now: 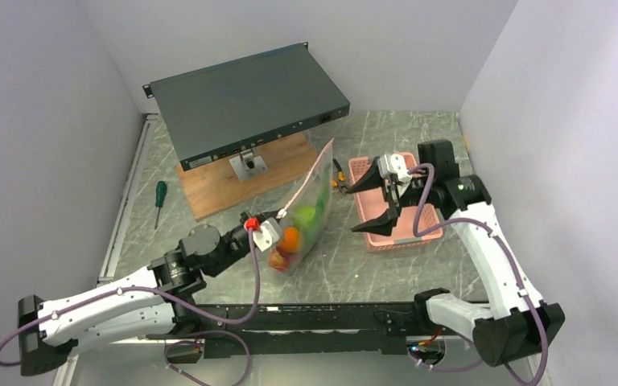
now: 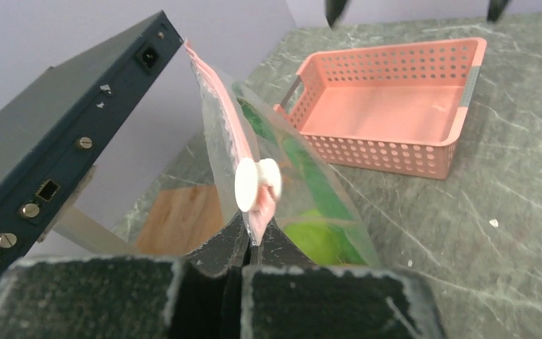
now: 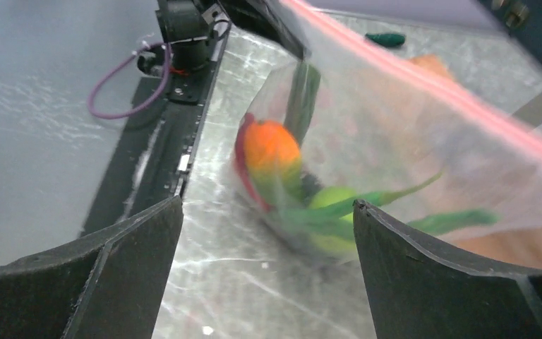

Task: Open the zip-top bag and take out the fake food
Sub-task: Place the zipper food storage bag at the center of the board.

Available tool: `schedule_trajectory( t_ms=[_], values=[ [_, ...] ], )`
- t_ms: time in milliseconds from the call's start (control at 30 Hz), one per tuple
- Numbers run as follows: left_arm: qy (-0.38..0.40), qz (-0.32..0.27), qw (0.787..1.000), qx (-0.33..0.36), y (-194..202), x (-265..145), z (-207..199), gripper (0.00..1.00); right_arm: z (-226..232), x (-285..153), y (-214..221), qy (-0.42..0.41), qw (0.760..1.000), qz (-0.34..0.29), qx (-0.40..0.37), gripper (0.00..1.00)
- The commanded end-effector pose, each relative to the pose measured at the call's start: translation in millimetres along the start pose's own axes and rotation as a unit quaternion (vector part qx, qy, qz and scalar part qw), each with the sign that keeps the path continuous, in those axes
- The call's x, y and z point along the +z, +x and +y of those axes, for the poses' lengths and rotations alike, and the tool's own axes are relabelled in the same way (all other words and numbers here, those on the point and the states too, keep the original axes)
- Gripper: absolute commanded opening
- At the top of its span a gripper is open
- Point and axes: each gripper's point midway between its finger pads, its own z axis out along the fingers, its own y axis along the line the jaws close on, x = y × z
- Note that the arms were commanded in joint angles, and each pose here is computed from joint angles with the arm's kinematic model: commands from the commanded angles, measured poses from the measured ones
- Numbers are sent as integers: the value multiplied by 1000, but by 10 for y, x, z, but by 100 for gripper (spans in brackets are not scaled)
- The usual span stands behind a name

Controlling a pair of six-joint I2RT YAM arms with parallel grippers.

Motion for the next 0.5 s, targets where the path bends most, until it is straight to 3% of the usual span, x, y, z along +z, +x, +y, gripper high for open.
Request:
schedule_trajectory(
  t_ms=[0,467],
  values=[
    [103,2,994,-30,-73,-22,-107,0,20,-20,-292,-25,992,47,-118,92],
    [212,-48,974,-65,-182,54,0,0,-90,946,-838,-118,972,85,-183,88]
  ],
)
